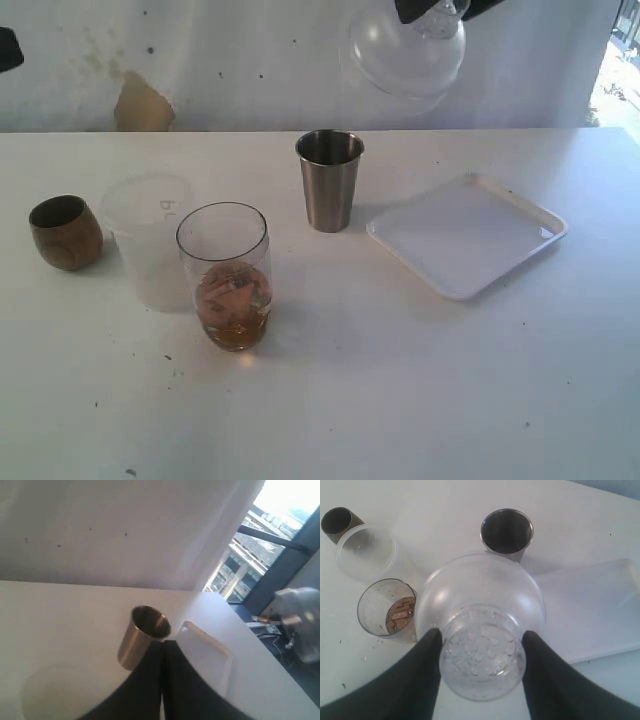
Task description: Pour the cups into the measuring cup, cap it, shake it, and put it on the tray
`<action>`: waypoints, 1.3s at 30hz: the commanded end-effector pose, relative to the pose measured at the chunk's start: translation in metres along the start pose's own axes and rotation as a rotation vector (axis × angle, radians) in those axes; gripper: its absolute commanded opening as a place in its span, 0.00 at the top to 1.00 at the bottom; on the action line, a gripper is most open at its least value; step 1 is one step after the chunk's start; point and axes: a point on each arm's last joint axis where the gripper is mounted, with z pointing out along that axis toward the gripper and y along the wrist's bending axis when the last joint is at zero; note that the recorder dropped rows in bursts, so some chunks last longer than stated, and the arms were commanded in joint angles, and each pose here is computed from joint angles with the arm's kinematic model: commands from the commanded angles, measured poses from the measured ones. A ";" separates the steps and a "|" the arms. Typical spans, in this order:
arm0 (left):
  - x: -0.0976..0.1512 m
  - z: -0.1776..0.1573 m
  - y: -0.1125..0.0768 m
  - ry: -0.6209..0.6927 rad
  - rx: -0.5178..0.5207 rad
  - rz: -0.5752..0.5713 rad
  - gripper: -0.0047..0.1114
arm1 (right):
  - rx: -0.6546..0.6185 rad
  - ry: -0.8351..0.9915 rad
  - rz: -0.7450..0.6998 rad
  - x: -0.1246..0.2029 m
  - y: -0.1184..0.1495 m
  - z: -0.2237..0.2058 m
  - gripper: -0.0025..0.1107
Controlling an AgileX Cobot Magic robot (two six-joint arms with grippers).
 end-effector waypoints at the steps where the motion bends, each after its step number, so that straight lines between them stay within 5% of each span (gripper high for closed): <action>1: -0.033 0.020 0.042 -0.137 -0.298 0.050 0.96 | 0.002 -0.007 -0.002 0.000 -0.002 -0.001 0.98; 3: -0.043 0.014 0.062 -0.201 -0.529 0.199 0.96 | 0.002 -0.009 -0.002 0.000 -0.002 -0.002 0.98; 7: -0.051 0.000 0.088 -0.254 -0.865 0.313 0.96 | 0.032 -0.011 -0.013 -0.001 -0.004 -0.001 0.98; 11: -0.053 -0.008 0.114 0.024 -1.242 0.503 0.96 | 0.038 -0.002 -0.015 -0.001 -0.005 0.004 0.98; 13: -0.056 -0.012 0.132 0.148 -1.404 0.254 0.96 | 0.039 -0.001 -0.015 -0.001 -0.005 0.004 0.98; 15: -0.056 0.001 0.140 0.343 -1.258 -0.013 0.96 | 0.039 -0.001 -0.015 -0.001 -0.005 0.004 0.98; 18: -0.054 0.040 0.127 0.657 -0.682 -0.213 0.96 | 0.051 -0.003 -0.020 -0.001 -0.006 0.004 0.98; 21: -0.070 0.074 0.101 0.640 -0.451 -0.287 0.96 | 0.071 -0.006 -0.027 -0.002 -0.008 0.004 0.98; 24: -0.065 0.099 0.057 0.712 -0.422 -0.072 0.94 | 0.082 -0.007 -0.031 -0.002 -0.009 0.004 0.98; 25: -0.057 0.115 0.033 0.765 -0.457 0.076 0.87 | 0.082 -0.007 -0.031 -0.002 -0.009 0.004 0.98; 27: -0.042 0.131 0.012 0.812 -0.480 0.179 0.72 | 0.082 -0.007 -0.031 -0.002 -0.009 0.004 0.98; 30: -0.017 0.150 -0.016 0.860 -0.449 0.166 0.47 | 0.082 -0.007 -0.031 -0.002 -0.009 0.004 0.98; 35: 0.027 0.169 -0.036 0.992 -0.367 0.099 0.45 | 0.082 -0.007 -0.031 -0.002 -0.009 0.004 0.98; 39: 0.051 0.170 -0.036 1.060 -0.428 0.143 0.45 | 0.082 -0.007 -0.031 -0.002 -0.009 0.004 0.98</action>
